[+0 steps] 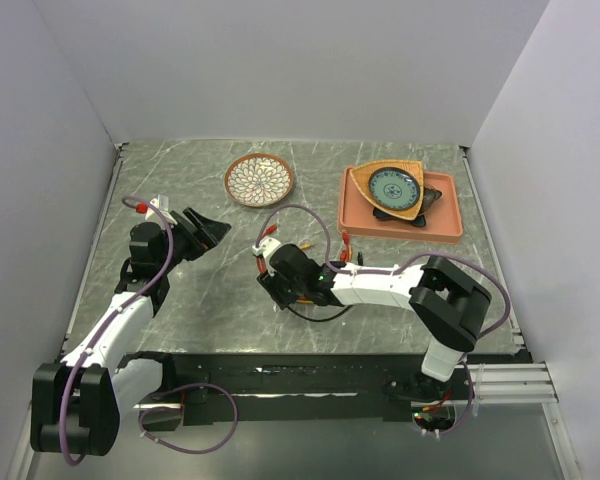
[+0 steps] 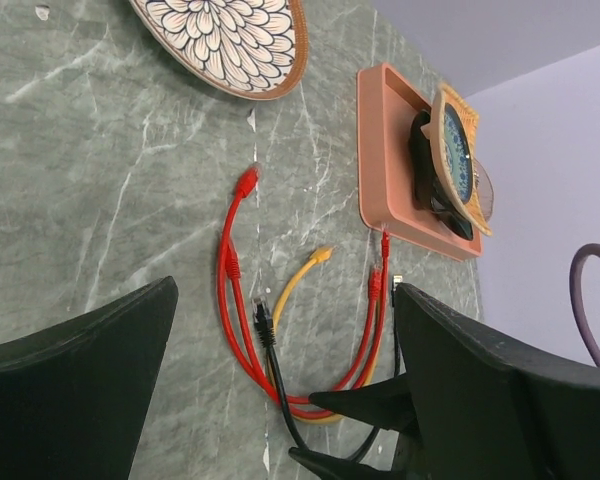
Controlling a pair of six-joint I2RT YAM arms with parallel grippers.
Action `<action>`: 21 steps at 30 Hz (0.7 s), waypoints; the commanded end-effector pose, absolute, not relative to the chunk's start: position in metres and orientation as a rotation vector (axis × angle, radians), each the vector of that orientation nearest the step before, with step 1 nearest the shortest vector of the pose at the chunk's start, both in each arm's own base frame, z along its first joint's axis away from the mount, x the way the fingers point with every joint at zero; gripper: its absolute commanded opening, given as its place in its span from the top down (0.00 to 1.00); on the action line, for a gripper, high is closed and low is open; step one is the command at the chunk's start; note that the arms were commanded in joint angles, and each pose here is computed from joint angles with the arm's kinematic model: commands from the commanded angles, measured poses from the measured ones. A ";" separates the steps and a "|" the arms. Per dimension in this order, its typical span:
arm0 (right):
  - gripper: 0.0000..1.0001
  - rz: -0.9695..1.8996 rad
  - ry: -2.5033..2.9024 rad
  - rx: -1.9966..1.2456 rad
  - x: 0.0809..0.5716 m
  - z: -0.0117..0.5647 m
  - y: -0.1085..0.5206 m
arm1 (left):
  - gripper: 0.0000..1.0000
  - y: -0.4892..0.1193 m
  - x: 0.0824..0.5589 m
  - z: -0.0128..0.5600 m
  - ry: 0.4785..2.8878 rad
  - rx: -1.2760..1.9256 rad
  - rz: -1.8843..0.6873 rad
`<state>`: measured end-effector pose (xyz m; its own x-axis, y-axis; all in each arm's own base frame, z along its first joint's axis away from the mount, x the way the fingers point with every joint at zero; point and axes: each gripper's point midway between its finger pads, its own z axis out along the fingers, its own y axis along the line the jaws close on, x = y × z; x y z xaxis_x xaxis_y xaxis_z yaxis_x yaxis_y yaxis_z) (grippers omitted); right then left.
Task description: Insert the plug into the switch port
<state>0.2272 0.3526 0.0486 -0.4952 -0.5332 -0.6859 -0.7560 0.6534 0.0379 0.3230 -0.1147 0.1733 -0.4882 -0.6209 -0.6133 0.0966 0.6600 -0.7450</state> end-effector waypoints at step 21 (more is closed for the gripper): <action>1.00 0.451 2.120 -0.851 0.239 0.092 0.347 | 0.04 -0.123 0.320 0.188 1.837 -0.350 -0.987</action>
<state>0.2299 0.3395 0.0431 -0.5230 -0.5232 -0.6728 -0.7141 0.7000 0.0107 0.3221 -0.1109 0.1656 -0.4916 -0.6236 -0.6078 0.0628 0.6707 -0.7390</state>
